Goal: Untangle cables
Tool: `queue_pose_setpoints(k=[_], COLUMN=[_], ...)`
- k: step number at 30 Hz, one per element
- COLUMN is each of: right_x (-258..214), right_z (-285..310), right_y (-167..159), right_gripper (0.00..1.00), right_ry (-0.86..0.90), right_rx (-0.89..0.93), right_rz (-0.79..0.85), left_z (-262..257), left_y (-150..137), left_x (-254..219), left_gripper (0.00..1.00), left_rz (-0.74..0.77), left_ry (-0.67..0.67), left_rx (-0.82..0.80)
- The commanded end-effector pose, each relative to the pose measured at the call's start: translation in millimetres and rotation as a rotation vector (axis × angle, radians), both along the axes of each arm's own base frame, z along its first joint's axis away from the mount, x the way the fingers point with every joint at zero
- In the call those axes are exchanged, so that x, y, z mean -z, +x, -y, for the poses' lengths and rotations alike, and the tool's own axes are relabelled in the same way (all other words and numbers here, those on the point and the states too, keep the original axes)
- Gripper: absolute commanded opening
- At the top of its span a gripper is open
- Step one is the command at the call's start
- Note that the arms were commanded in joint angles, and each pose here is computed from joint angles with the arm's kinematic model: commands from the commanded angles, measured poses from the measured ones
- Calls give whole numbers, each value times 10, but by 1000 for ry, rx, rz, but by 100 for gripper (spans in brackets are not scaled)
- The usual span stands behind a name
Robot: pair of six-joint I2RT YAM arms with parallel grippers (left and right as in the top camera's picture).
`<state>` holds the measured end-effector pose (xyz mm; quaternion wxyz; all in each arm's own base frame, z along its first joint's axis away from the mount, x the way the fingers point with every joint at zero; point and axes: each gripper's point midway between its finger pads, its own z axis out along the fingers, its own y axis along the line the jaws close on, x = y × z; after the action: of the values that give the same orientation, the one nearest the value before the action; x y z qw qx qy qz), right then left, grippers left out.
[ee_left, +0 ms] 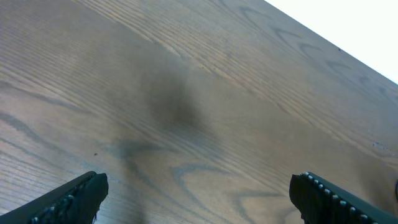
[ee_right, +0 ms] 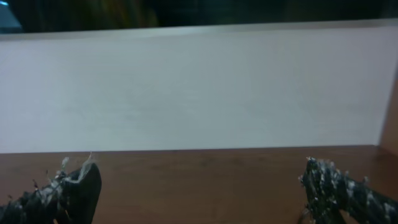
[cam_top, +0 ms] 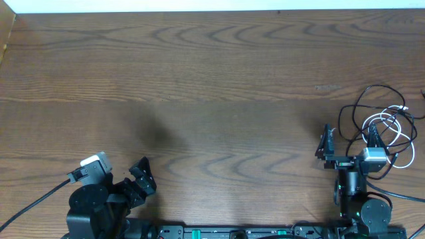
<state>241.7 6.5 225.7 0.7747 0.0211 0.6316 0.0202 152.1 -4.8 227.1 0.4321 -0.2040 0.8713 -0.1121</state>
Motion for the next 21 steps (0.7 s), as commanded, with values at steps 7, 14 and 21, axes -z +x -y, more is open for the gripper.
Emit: queue_pose_setpoints(k=[7, 14, 21], right_x=[598, 676, 675], right_z=[26, -14, -2], right_y=[48, 44, 44], right_gripper=[99, 99, 99], right_ry=[-31, -36, -36], right_rx=[8, -16, -9], right_rz=[-239, -270, -270], left_z=[-14, -14, -14], left_y=[-2, -2, -2], left_x=[19, 19, 19], left_gripper=[98, 98, 98], left_rz=[-2, -2, -2], left_ry=[20, 20, 20], left_rx=[5, 5, 5])
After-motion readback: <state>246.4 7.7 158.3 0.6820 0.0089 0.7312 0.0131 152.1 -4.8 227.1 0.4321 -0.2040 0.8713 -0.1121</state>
